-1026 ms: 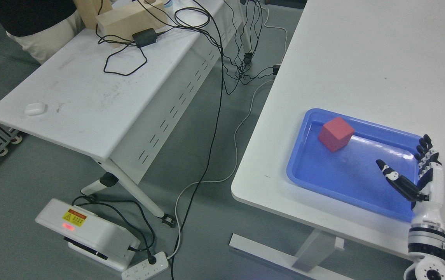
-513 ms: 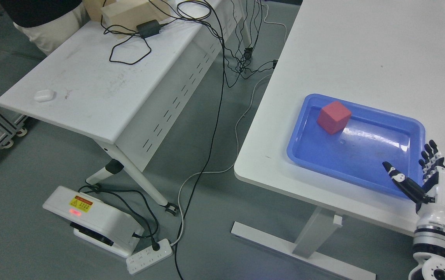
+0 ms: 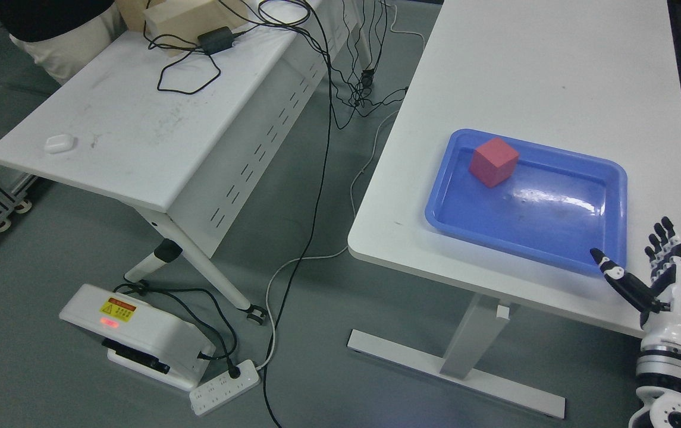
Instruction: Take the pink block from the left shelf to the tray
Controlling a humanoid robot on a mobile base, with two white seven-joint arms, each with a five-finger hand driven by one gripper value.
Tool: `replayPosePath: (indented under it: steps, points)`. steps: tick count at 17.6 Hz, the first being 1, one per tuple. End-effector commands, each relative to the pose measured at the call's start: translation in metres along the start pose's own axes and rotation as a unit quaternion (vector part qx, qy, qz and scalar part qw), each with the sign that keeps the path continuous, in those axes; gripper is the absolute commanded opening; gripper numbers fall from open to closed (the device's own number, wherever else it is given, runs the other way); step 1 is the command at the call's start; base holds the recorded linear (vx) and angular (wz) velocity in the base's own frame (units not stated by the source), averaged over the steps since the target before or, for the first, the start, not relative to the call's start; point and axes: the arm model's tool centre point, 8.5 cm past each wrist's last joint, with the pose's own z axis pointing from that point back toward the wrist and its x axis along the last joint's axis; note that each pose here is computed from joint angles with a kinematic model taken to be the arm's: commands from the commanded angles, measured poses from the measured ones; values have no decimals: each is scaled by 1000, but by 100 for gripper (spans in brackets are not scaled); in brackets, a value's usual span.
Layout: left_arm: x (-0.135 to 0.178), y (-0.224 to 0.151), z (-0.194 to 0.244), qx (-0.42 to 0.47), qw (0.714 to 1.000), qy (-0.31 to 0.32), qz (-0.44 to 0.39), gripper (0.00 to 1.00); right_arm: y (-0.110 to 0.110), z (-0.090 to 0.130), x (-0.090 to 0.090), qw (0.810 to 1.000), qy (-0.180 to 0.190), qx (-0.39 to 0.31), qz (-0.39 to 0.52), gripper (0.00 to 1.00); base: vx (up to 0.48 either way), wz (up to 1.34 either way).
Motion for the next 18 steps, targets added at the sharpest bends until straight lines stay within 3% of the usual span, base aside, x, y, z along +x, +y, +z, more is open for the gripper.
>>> replayPosePath:
  steps: [1,18]
  points:
    - [-5,11,2,8,1000,4,-2,100,-8,-2,0,1000,-1,-3,8,100,-28,-244]
    - [-5,11,2,8,1000,4,-2,100,-8,-3,-1,1000,0,-3,8,100,-44,-194]
